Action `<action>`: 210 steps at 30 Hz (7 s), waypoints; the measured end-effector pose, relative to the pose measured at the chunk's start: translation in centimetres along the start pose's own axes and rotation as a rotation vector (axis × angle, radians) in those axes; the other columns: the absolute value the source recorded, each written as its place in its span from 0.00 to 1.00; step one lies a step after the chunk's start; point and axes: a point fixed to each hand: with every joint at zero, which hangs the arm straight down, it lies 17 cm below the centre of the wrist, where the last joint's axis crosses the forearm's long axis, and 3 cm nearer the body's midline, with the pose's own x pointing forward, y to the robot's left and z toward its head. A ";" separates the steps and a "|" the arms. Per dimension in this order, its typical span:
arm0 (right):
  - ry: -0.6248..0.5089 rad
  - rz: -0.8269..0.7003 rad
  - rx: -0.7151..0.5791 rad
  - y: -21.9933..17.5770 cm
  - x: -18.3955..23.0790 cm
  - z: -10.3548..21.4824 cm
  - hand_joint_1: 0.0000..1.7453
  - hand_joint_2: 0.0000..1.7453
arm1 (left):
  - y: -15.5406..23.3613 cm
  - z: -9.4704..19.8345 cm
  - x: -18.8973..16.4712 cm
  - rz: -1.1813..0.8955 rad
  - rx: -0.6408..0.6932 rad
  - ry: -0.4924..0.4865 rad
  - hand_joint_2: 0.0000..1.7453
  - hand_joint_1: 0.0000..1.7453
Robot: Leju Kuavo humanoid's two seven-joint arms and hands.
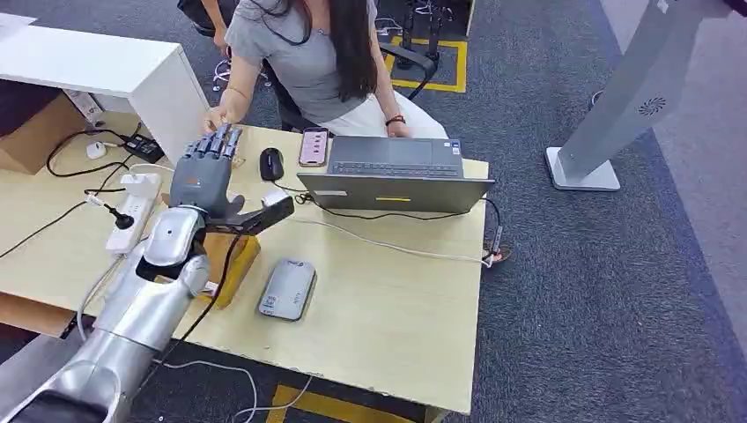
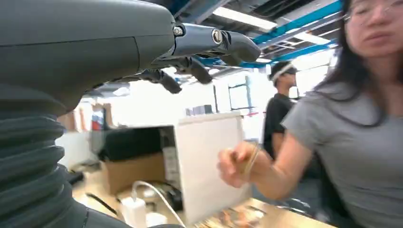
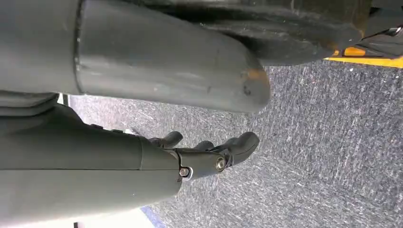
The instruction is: Pass the card to the sensor for recognition and then transmit it.
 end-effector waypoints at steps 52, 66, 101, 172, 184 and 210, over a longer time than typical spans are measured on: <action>0.009 -0.070 -0.022 0.0 -0.3 0.1 0.00 0.00 | -3.4 20.9 -9.4 -0.020 -0.155 0.096 1.00 0.00; 0.004 -0.053 -0.030 -0.1 -0.3 0.0 0.00 0.00 | -4.2 20.3 -13.3 -0.037 -0.162 0.182 1.00 0.00; 0.005 -0.036 -0.035 -0.2 -0.3 0.0 0.00 0.00 | -6.0 18.0 -14.0 0.012 -0.192 0.245 1.00 0.00; 0.003 -0.028 -0.034 -0.2 -0.2 0.0 0.00 0.00 | -9.6 16.8 -11.5 0.028 -0.299 0.209 1.00 0.00; 0.002 -0.028 -0.034 -0.2 -0.1 0.0 0.00 0.00 | -9.6 16.7 -11.4 0.028 -0.300 0.205 1.00 1.00; 0.001 -0.028 -0.027 -0.1 -0.1 0.0 0.00 0.00 | -9.8 16.7 -10.8 0.055 -0.302 0.190 1.00 1.00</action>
